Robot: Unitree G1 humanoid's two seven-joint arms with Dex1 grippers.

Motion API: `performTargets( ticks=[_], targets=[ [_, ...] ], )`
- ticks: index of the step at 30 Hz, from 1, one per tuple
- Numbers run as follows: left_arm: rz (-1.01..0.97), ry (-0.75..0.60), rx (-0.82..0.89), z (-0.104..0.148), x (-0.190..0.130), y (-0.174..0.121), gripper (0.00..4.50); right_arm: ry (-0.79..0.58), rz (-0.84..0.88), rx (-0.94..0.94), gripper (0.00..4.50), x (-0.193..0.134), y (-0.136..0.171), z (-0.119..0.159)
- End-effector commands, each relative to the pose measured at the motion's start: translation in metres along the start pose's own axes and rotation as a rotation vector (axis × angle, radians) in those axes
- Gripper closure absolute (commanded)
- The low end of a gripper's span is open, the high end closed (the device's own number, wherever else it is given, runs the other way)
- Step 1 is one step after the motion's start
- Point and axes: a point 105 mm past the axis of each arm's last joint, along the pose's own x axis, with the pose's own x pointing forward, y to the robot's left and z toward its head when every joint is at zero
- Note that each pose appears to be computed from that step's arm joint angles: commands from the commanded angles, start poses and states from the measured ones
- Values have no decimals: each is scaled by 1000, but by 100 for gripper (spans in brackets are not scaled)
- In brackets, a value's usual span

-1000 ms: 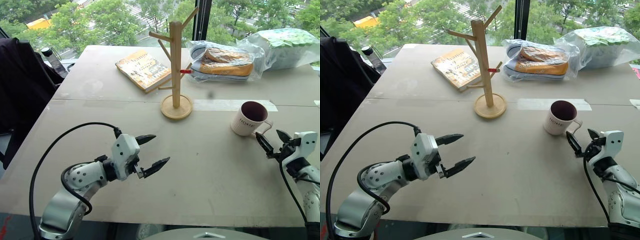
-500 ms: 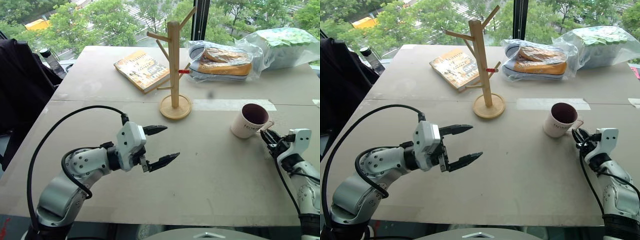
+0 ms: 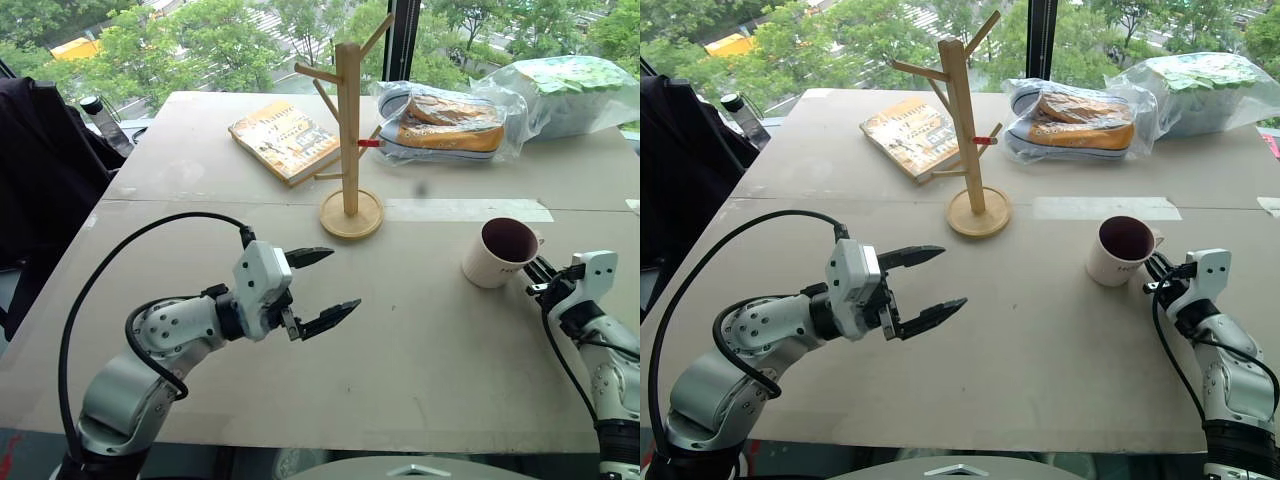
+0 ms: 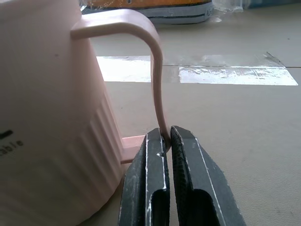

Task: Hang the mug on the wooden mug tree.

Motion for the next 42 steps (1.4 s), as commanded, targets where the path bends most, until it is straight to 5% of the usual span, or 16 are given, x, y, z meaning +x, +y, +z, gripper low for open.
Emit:
performTargets(
  ticks=[1,21,29,42],
  targets=[
    [-1,-61,51,17,-1,-5,0,-31,65,-71,444,2,6,14],
    [125,-228,-36,29,-12,-1,0,-170,533,-276,444,41,113,134],
    [156,-227,-33,27,-17,-3,0,-158,555,-272,444,44,118,129],
    [281,-401,-131,40,-32,13,0,-225,667,-331,444,51,162,167]
  ],
)
